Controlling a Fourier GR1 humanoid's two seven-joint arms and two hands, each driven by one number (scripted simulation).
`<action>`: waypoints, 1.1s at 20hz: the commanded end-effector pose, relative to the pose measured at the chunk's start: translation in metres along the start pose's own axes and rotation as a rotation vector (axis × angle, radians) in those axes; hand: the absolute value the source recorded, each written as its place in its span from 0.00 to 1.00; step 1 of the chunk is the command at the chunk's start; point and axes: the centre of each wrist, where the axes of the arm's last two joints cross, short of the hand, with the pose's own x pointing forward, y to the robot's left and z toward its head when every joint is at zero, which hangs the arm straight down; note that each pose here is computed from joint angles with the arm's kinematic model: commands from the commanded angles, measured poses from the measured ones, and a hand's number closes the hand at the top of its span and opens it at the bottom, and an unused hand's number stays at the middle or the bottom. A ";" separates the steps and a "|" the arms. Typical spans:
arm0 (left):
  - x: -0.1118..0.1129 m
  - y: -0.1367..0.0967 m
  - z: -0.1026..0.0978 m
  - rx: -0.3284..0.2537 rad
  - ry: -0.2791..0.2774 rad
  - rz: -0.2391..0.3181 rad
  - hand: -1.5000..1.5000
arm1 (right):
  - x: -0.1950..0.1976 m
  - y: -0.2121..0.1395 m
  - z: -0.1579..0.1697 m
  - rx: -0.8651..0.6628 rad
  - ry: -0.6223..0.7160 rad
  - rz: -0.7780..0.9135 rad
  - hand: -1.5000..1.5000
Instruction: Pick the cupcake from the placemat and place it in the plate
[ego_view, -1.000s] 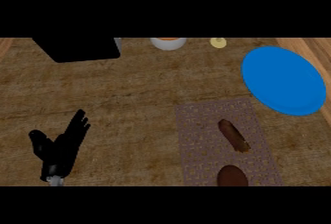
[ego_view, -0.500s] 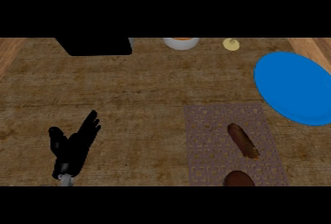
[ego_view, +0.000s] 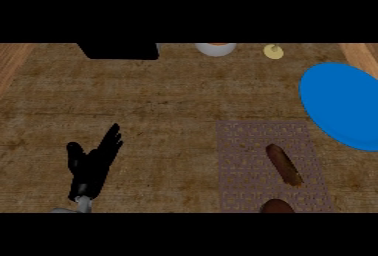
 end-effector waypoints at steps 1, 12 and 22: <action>-0.002 0.006 -0.001 -0.006 -0.007 0.001 0.50 | 0.028 0.000 0.013 0.027 0.039 0.154 0.00; 0.003 -0.002 -0.009 -0.010 -0.008 0.000 0.50 | 0.050 0.056 -0.018 0.075 0.142 0.221 0.00; 0.001 0.006 -0.004 0.011 0.009 0.013 0.50 | 0.094 0.147 -0.006 0.195 0.122 0.233 0.00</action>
